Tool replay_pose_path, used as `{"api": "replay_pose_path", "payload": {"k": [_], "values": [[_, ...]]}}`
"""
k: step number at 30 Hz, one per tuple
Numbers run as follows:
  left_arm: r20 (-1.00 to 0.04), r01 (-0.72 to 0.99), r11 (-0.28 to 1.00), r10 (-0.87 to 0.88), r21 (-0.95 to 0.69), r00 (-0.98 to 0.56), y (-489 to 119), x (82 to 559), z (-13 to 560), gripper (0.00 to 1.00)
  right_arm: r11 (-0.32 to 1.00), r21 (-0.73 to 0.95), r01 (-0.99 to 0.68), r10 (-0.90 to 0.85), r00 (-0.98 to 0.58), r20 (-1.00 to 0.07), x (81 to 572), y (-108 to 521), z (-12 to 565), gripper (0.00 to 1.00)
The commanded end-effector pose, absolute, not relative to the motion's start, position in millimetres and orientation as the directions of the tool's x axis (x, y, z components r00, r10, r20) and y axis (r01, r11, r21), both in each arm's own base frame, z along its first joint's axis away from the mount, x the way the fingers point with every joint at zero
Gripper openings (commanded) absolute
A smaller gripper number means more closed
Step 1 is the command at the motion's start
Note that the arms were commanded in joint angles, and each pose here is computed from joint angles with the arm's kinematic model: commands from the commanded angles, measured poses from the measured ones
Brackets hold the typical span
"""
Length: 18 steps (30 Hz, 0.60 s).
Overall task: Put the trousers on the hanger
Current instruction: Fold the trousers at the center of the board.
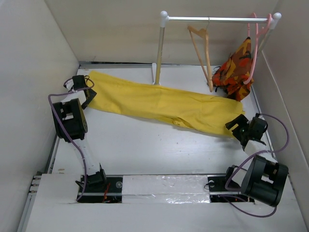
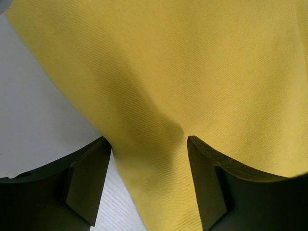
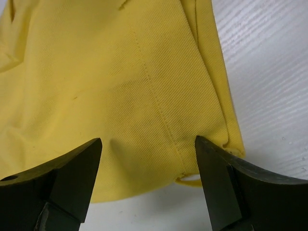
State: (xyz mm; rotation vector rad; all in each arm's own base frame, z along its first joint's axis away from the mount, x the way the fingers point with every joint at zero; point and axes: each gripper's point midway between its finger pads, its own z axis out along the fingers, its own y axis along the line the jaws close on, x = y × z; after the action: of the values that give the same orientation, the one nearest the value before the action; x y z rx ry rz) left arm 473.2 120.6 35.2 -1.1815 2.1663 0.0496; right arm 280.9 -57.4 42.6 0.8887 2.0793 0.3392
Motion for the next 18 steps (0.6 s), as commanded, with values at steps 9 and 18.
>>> {"api": "replay_pose_path", "payload": {"k": [9, 18], "values": [[-0.599, -0.731, 0.615, -0.715, -0.295, -0.360, 114.1, 494.4, 44.2, 0.00, 0.685, 0.551, 0.477, 0.725, -0.368, -0.582, 294.6, -64.5, 36.5, 0.20], [-0.661, -0.845, 0.533, -0.648, -0.040, -0.377, 168.6, 433.1, 34.1, 0.00, 0.694, 0.482, 0.535, 0.683, -0.275, -0.677, 267.9, -100.6, 64.0, 0.00]]}}
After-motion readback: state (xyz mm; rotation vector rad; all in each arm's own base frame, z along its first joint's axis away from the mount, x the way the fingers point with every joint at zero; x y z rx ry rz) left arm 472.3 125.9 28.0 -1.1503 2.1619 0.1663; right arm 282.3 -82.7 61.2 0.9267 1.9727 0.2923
